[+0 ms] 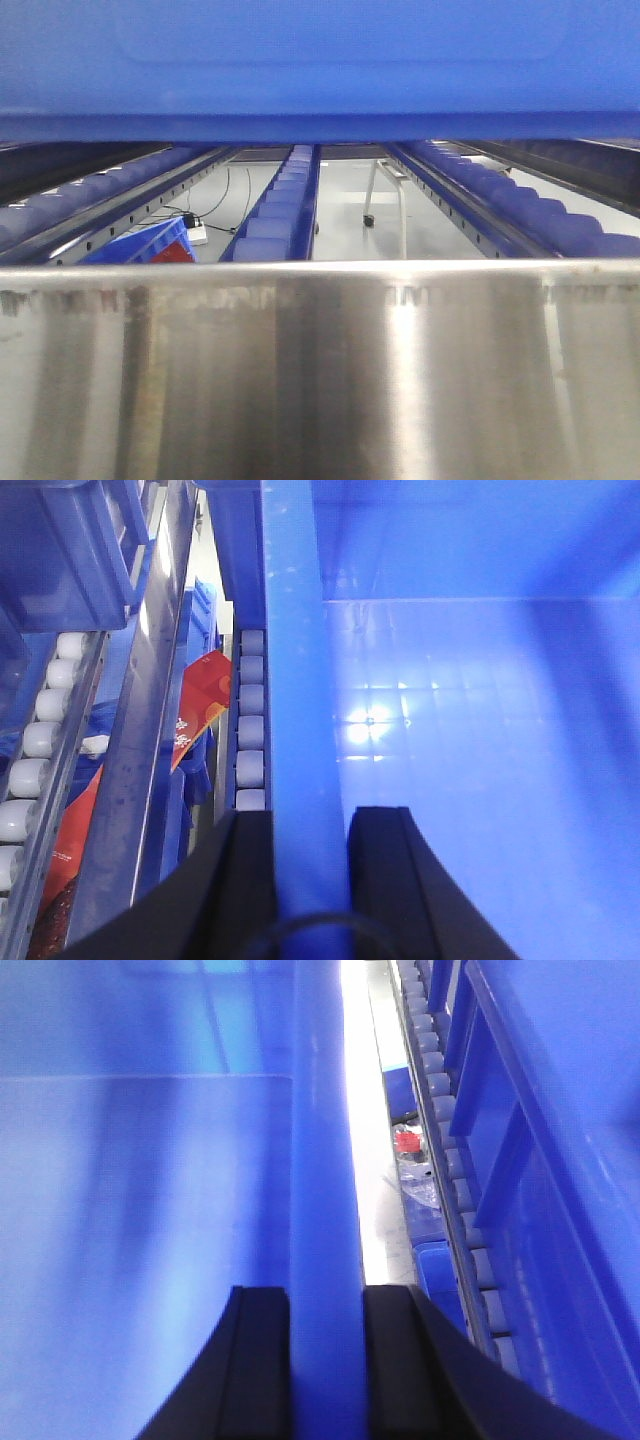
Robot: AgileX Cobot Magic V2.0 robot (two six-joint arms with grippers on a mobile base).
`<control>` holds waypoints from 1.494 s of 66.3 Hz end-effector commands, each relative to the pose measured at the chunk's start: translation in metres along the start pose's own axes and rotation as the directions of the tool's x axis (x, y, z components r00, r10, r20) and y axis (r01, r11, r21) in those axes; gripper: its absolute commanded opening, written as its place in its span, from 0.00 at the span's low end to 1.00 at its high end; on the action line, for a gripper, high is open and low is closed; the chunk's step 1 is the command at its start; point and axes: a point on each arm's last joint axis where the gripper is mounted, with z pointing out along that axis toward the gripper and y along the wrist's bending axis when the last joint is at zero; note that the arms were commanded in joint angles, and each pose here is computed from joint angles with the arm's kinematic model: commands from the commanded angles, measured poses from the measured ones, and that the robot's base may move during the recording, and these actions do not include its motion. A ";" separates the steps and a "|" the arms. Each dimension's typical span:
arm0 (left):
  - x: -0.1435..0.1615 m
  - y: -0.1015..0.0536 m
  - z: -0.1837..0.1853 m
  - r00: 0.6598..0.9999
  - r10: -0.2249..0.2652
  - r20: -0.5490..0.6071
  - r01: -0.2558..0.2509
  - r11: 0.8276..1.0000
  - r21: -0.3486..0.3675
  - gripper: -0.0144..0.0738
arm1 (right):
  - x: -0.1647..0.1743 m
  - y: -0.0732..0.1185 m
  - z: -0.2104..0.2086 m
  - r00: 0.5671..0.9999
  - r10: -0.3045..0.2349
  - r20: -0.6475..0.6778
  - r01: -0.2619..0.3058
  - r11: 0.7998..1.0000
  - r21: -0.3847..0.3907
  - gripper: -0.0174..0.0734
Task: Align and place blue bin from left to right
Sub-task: 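Hold the bin with both grippers over the upper roller shelf, then push the bin forward and lower it onto the rollers with both grippers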
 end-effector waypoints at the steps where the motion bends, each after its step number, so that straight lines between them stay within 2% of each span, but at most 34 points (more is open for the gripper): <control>1: -0.012 -0.012 -0.009 0.994 -0.018 0.112 0.002 0.990 0.141 0.04 | -0.022 0.019 -0.009 0.974 0.018 0.225 0.032 0.976 -0.216 0.10; 56: -0.012 -0.012 -0.009 0.994 -0.018 0.112 0.002 0.990 0.141 0.04 | -0.022 0.019 -0.009 0.974 0.019 0.227 0.032 0.975 -0.218 0.10; 64: -0.012 -0.012 -0.009 0.994 -0.017 0.110 0.002 0.990 0.140 0.04 | -0.020 0.021 -0.008 0.980 0.034 0.198 0.014 0.972 -0.235 0.11; 67: -0.012 -0.010 -0.008 0.994 -0.021 0.109 0.007 0.991 0.132 0.04 | -0.019 0.024 -0.005 0.982 0.065 0.176 -0.020 0.968 -0.248 0.11; 70: -0.013 -0.007 -0.006 0.994 -0.035 0.102 0.022 0.992 0.128 0.04 | -0.018 0.027 -0.002 0.984 0.075 0.160 -0.033 0.968 -0.250 0.11; 74: -0.014 -0.002 -0.003 0.994 -0.058 0.088 0.047 0.992 0.121 0.04 | -0.017 0.031 0.006 0.988 0.067 0.140 -0.032 0.971 -0.239 0.11; 87: -0.020 0.017 0.007 0.996 -0.053 0.075 0.047 0.996 0.073 0.04 | -0.015 0.043 0.036 0.994 0.049 0.094 -0.030 0.981 -0.191 0.11; 99: -0.019 0.019 0.031 0.998 -0.052 0.030 0.052 0.998 0.026 0.04 | -0.015 0.047 0.055 0.996 0.042 0.078 -0.029 0.986 -0.166 0.11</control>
